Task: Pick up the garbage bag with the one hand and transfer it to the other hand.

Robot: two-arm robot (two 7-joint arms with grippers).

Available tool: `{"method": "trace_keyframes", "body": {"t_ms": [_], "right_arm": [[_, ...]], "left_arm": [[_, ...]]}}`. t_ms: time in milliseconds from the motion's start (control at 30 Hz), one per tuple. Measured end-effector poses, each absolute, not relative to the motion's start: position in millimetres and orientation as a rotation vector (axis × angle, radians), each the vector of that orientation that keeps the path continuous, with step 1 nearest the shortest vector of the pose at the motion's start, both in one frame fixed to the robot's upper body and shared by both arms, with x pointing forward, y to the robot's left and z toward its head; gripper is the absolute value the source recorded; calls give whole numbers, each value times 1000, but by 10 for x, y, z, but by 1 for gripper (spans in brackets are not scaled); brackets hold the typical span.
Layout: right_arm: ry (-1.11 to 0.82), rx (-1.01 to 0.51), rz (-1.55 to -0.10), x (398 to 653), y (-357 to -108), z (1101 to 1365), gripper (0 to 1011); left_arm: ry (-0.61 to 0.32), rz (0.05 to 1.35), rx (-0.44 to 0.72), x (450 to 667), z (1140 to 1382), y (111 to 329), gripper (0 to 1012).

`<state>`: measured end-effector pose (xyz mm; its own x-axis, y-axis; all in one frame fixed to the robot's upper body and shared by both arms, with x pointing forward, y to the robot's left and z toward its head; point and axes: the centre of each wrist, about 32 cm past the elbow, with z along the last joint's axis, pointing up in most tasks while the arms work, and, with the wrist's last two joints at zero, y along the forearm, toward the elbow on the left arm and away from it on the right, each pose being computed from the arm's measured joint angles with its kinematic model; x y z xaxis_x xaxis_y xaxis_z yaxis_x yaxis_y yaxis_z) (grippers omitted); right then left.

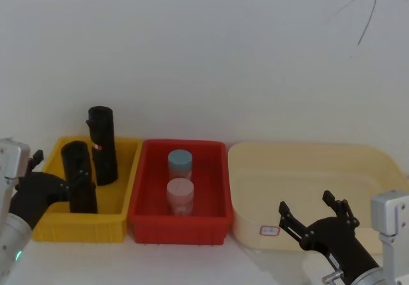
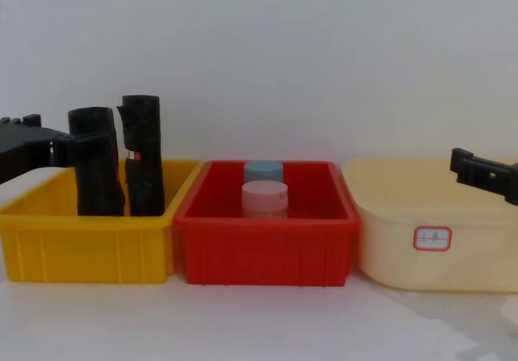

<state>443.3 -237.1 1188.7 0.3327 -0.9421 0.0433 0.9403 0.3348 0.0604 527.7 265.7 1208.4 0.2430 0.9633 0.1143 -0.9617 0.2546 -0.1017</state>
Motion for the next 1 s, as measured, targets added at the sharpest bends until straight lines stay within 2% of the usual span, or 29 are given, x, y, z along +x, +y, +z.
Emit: {"method": "trace_keyframes", "body": {"t_ms": [533,733,767,900,933,1000], "right_arm": [[-75,26,-1229,4433,-2371,11887,1000],[-75,26,-1229,4433,-2371,11887,999],[-75,26,-1229,4433,-2371,11887,1000],[-75,26,-1229,4433,-2371,11887,1000],[-75,26,-1229,4433,-2371,11887,1000],[-75,26,-1229,4433,-2371,11887,1000]], "left_arm": [[-131,1250,-21,5471,12049,2605,988],[-119,1238,-29,5506,12045,2589,855],[-117,1235,-32,5511,12046,2587,802],[-116,1232,-36,5520,12051,2583,739],[-117,1231,-38,5524,12057,2581,672],[-121,1229,-41,5531,12069,2579,612]]}}
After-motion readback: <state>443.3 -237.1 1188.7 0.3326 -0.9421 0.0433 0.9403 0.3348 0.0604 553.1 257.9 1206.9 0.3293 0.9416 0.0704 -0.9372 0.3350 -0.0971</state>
